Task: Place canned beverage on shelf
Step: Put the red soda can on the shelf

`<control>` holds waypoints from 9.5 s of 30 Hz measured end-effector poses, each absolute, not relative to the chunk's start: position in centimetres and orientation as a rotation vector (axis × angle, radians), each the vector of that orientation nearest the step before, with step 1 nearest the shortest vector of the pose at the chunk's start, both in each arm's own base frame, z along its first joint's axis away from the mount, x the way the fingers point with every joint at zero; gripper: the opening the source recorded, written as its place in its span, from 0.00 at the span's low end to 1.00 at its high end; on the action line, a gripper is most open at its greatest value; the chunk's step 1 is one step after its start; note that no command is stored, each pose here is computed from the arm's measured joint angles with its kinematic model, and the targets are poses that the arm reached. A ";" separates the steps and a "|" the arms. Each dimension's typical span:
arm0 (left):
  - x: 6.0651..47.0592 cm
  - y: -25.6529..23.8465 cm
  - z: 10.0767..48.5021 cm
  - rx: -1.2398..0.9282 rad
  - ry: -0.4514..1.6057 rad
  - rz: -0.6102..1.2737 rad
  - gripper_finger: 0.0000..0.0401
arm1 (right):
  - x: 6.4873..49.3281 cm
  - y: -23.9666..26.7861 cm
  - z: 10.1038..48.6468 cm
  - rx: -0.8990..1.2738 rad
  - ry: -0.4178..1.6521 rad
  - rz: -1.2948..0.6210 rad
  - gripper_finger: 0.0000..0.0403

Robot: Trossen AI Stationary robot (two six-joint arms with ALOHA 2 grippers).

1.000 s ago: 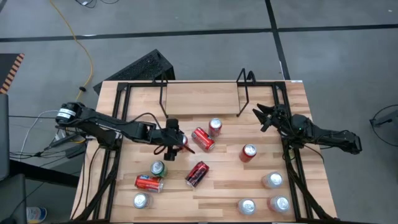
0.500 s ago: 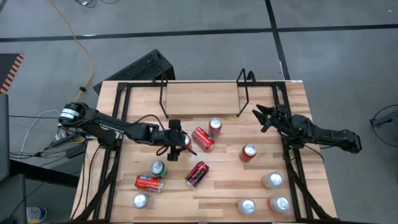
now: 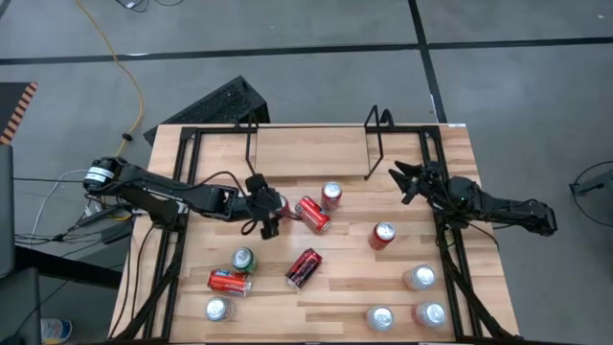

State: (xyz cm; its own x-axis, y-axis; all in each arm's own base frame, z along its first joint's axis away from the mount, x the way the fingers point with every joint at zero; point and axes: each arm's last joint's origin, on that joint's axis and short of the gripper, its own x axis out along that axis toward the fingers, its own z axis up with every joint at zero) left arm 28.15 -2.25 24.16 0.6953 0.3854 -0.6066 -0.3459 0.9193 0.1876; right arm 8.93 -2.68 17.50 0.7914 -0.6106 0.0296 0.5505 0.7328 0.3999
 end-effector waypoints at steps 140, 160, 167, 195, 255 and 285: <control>15.8 3.9 36.8 -0.153 0.450 0.472 0.83 | 24.1 -15.2 29.3 0.341 1.081 -1.314 0.20; 15.8 3.9 36.8 -0.156 0.456 0.473 0.83 | 24.2 -14.4 33.5 0.325 0.956 -1.184 0.20; 15.8 3.9 36.7 -0.156 0.461 0.473 0.83 | 25.4 -12.1 40.5 0.249 0.656 -0.912 0.20; 15.4 3.8 36.1 -0.158 0.538 0.477 0.83 | 43.1 -10.6 30.2 -0.029 0.480 -0.418 0.83; 15.4 3.8 36.1 -0.208 0.525 0.498 0.83 | 45.4 -10.9 24.0 0.398 0.428 -0.784 0.68; 15.7 4.0 33.9 -0.184 0.586 0.535 0.83 | 45.4 -10.2 25.3 0.422 0.343 -0.813 0.68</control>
State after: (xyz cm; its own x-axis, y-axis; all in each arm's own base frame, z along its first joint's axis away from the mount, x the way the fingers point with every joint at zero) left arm 15.74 3.98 33.91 0.7022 0.4273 -0.5695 -0.5290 0.8485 -0.0157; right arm 45.35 -10.16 25.35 0.6405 -0.6230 -0.4491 0.7565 0.6126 0.2291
